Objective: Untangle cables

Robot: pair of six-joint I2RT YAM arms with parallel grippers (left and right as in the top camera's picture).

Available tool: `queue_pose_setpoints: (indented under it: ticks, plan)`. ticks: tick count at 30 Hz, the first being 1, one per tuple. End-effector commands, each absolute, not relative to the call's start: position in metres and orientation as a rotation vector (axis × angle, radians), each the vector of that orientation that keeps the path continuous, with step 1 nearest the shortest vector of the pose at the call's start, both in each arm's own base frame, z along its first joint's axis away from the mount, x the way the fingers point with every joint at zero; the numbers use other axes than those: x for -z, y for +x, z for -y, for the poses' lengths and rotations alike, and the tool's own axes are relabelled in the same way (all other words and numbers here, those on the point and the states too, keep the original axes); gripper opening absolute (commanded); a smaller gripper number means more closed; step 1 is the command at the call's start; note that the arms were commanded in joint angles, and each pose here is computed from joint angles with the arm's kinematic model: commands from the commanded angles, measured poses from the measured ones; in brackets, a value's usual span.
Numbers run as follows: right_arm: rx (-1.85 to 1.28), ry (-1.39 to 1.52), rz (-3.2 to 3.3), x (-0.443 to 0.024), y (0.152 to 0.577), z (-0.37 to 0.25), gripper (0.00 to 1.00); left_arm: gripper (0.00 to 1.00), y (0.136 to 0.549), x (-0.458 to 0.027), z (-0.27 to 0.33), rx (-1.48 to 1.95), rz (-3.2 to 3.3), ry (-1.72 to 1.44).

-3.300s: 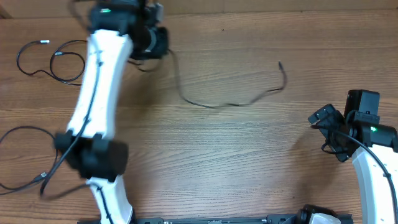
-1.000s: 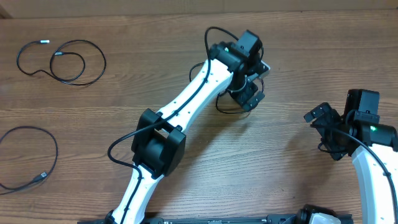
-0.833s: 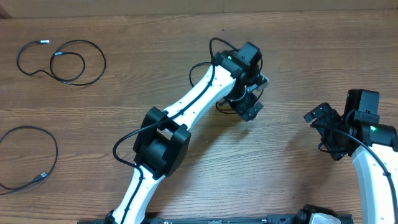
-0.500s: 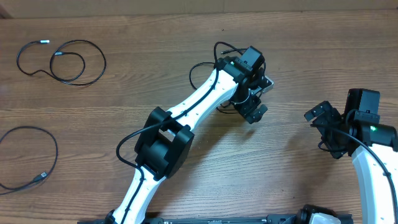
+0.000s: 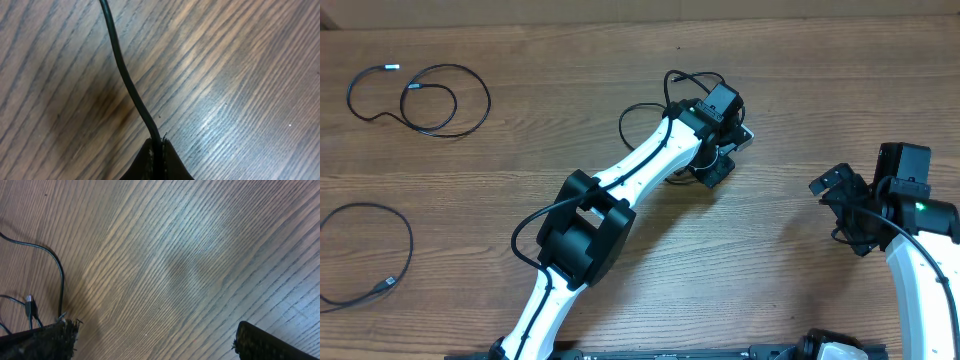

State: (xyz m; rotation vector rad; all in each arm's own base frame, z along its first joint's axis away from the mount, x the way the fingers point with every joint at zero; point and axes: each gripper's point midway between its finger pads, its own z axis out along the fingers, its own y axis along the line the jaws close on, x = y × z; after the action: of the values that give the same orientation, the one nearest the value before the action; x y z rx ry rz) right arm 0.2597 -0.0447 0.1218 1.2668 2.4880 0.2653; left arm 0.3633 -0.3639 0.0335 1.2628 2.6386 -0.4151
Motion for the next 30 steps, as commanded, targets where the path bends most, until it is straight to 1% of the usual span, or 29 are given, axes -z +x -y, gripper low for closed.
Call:
queue_pose_setpoints:
  ticks: [1,3,8,11,12,15,16,17,19,23,26,30]
  plan:
    - [-0.269,1.28,-2.478,-0.122,0.261,0.046,1.0,0.04,0.383,-0.063,0.369,0.439,-2.645,1.098]
    - [-0.269,1.28,-2.478,-0.122,0.261,0.046,1.0,0.04,0.389,-0.087,0.372,0.492,-2.623,1.061]
    - [-0.269,1.28,-2.478,-0.122,0.261,0.046,1.0,0.04,0.396,-0.178,0.385,0.772,-2.46,1.023]
    - [-0.269,1.281,-2.479,-0.122,0.261,0.046,1.0,0.04,0.408,-0.211,0.371,0.811,-2.457,0.865]
    - [-0.269,1.281,-2.48,-0.122,0.261,0.046,1.0,0.04,0.41,-0.215,0.367,0.812,-2.456,0.846]
    - [-0.269,1.281,-2.479,-0.122,0.261,0.046,1.0,0.04,0.43,-0.245,0.325,0.775,-2.441,0.709]
    - [-0.269,1.281,-2.478,-0.122,0.261,0.046,1.0,0.04,0.439,-0.253,0.305,0.729,-2.448,0.642]
    - [-0.269,1.28,-2.478,-0.122,0.261,0.046,1.0,0.04,0.449,-0.263,0.271,0.644,-2.464,0.538]
    - [-0.269,1.28,-2.478,-0.122,0.261,0.046,1.0,0.04,0.454,-0.274,0.23,0.556,-2.484,0.439]
    - [-0.271,1.278,-2.474,-0.122,0.262,0.046,1.0,0.04,0.445,-0.301,0.127,0.345,-2.533,0.188]
    - [-0.274,1.27,-2.462,-0.124,0.265,0.047,1.0,0.04,0.43,-0.324,0.071,0.282,-2.518,0.033]
    - [-0.277,1.274,-2.456,-0.124,0.266,0.047,1.0,0.04,0.415,-0.335,0.036,0.254,-2.516,-0.083]
